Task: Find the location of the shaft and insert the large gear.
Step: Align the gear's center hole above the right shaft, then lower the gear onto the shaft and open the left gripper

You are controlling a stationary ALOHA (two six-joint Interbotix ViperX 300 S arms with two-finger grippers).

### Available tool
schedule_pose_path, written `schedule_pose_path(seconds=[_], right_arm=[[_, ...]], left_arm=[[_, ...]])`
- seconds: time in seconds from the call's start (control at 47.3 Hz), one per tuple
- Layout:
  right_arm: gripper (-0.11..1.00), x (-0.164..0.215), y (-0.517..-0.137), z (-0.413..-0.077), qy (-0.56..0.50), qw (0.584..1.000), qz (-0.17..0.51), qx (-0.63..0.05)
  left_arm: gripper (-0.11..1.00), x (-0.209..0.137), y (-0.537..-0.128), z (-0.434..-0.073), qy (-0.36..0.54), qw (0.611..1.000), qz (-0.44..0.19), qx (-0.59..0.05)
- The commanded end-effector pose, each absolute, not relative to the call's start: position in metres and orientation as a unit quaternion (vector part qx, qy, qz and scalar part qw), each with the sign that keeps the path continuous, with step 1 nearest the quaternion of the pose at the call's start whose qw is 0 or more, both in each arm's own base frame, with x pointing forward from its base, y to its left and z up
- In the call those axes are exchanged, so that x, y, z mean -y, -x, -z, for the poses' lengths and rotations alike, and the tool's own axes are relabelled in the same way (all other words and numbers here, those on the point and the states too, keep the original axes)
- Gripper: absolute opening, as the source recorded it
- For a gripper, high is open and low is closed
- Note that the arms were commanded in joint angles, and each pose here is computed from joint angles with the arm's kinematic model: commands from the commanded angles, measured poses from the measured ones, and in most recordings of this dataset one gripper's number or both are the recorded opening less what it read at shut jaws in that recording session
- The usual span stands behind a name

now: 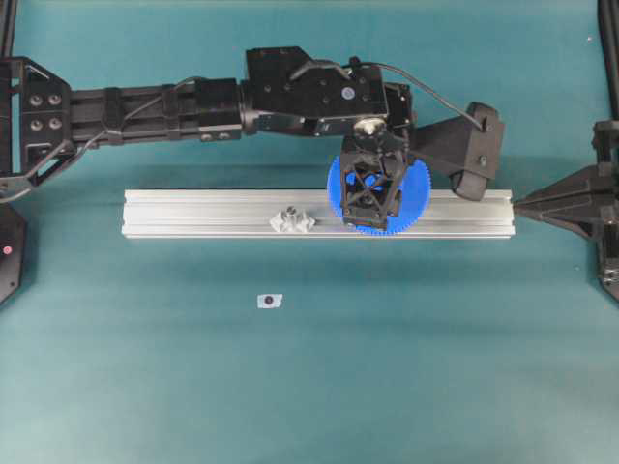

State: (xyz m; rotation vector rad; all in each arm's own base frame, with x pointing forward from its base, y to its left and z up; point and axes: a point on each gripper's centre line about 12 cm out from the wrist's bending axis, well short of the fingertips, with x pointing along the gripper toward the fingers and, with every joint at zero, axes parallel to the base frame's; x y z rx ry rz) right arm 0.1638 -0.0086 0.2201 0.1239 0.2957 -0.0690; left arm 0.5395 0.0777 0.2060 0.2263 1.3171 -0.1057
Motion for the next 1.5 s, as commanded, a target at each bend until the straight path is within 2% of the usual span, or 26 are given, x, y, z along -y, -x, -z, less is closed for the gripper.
schedule_pose_path(seconds=[0.0,1.289,1.416,1.48], right_arm=[[0.01,0.0092,-0.1656,-0.2238,-0.067,0.987,0.036,-0.143],[0.01,0.0091,-0.165,-0.2228,-0.068,0.985,0.037,-0.151],[0.01,0.0089,-0.165,-0.2228,-0.068,0.985,0.036,-0.151],[0.01,0.0091,-0.165,-0.2228,-0.068,0.985,0.037,-0.151]], left_arm=[[0.71,-0.0936,-0.5349,-0.2251,-0.102,0.794,0.034,-0.599],[0.71,-0.0988,-0.5347,-0.2312,-0.1,0.798,0.028,-0.594],[0.88,-0.0987,-0.5343,-0.2315,-0.099,0.797,0.028,-0.595],[0.89,-0.0987,-0.534,-0.2314,-0.099,0.796,0.028,-0.596]])
